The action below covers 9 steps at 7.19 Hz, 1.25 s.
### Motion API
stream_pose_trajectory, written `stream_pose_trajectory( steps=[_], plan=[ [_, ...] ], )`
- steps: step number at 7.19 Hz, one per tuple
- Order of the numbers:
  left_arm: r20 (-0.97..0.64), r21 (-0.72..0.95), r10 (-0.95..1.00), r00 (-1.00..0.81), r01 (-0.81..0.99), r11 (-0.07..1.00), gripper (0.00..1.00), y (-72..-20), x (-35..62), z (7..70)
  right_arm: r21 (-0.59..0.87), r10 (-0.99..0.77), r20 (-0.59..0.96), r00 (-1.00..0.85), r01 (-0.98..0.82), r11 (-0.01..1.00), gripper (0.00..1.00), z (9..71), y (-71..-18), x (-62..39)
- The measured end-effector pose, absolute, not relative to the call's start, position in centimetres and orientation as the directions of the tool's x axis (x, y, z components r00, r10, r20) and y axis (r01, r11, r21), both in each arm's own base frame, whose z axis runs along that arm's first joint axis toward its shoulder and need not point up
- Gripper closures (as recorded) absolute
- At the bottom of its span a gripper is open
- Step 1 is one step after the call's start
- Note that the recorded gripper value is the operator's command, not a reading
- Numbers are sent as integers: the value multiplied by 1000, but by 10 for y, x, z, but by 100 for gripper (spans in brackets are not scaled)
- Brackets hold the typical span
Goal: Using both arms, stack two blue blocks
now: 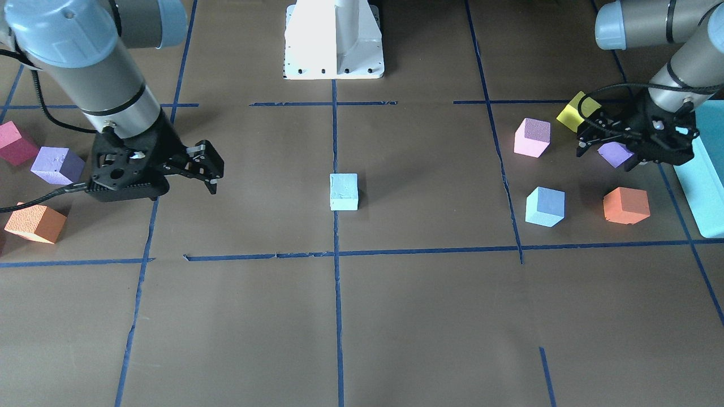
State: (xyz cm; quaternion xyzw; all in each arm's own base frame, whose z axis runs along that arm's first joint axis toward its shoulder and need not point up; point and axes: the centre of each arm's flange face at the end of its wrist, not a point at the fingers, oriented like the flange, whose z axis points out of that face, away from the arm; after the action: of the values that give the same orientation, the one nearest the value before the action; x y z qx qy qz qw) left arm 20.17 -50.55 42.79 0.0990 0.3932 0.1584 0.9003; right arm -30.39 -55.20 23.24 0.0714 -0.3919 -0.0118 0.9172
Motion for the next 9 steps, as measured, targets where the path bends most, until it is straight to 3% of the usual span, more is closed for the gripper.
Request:
stream_pose_trajectory(
  steps=[9],
  plan=[
    [-641,264,326,694,-200,944,0,-511,316,488,252,-205,647,735,49,967,0,332,-580,-141]
  ],
)
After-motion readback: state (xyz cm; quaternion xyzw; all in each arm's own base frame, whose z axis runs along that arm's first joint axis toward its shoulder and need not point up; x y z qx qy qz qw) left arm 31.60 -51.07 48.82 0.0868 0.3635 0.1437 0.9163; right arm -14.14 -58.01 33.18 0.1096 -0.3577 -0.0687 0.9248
